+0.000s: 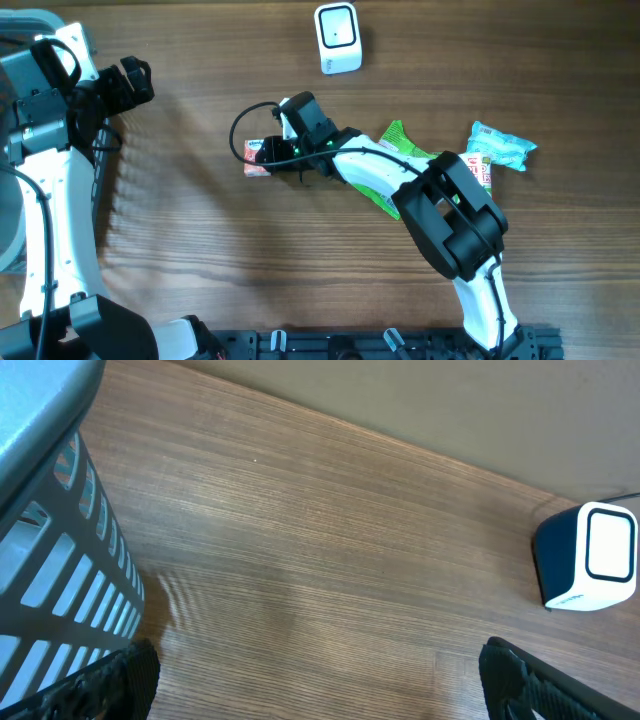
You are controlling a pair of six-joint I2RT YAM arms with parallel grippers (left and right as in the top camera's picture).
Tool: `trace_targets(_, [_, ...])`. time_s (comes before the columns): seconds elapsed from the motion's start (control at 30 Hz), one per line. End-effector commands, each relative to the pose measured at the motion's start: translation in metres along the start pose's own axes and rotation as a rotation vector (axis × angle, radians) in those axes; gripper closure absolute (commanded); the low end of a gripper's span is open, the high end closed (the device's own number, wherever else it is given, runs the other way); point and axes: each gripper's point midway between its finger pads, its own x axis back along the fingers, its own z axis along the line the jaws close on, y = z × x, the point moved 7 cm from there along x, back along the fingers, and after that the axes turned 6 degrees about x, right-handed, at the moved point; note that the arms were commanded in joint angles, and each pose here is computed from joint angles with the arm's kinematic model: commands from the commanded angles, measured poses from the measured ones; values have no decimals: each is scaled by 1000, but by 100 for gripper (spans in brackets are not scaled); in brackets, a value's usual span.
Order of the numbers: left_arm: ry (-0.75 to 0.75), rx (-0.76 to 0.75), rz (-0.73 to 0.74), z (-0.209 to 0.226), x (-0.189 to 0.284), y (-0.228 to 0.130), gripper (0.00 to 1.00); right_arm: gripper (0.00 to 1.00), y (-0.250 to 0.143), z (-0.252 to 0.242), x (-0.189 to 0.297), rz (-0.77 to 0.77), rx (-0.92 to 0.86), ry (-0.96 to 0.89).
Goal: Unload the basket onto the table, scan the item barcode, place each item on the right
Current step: 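Hold the Kleenex pack near the scanner window, then raise the Kleenex pack up to the scanner window with the right gripper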
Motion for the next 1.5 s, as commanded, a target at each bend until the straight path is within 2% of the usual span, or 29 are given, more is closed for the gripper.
trace_targets(0.0, [-10, -6, -13, -1, 2, 5, 0, 55, 12, 5, 11, -61, -24, -26])
trace_targets(0.17, [-11, -6, -13, -1, 2, 5, 0, 56, 2, -2, -2, -35, -48, -46])
trace_targets(0.3, [-10, -6, -13, -1, 2, 5, 0, 63, -6, -9, -11, -9, -63, -61])
trace_targets(0.33, [-10, -6, -13, -1, 2, 5, 0, 68, -8, -11, -12, -1, -61, -65])
trace_targets(0.37, [-11, -6, -13, -1, 2, 5, 0, 76, -10, -12, -13, 10, -53, -72])
trace_targets(0.43, [-10, -6, -13, -1, 2, 5, 0, 81, -12, -14, -13, 24, -59, -79])
trace_targets(0.47, [-10, -6, -13, -1, 2, 5, 0, 79, -13, -14, -13, 26, -61, -78])
trace_targets(0.53, [-10, -6, -13, -1, 2, 5, 0, 66, -13, -14, -13, 28, -62, -74])
trace_targets(0.73, [-10, -6, -13, -1, 2, 5, 0, 62, -19, -15, -17, 5, -35, -166])
trace_targets(0.9, [-11, -6, -13, -1, 2, 5, 0, 72, -25, -9, -22, -18, -4, -221])
trace_targets(0.93, [-10, -6, -13, -1, 2, 5, 0, 91, -25, -10, -21, -13, -8, -226])
trace_targets(0.97, [-10, -6, -13, -1, 2, 5, 1, 96, -25, -12, -20, -10, -12, -229])
trace_targets(1.03, [-11, -6, -13, -1, 2, 5, 0, 96, -19, -17, -8, -2, -38, -234])
trace_targets(1.1, [-11, -6, -13, -1, 2, 5, 0, 96, -7, -14, 10, 0, -50, -175])
trace_targets(1.2, [-10, -6, -13, -1, 2, 5, 0, 96, 17, 5, 47, 14, 81, 80])
trace_targets(1.3, [-10, -6, -13, -1, 2, 5, 0, 96, 28, 9, 75, 29, 104, 260])
trace_targets(1.47, [-10, -6, -13, -1, 2, 5, 0, 96, 39, -1, 132, 79, 173, 733])
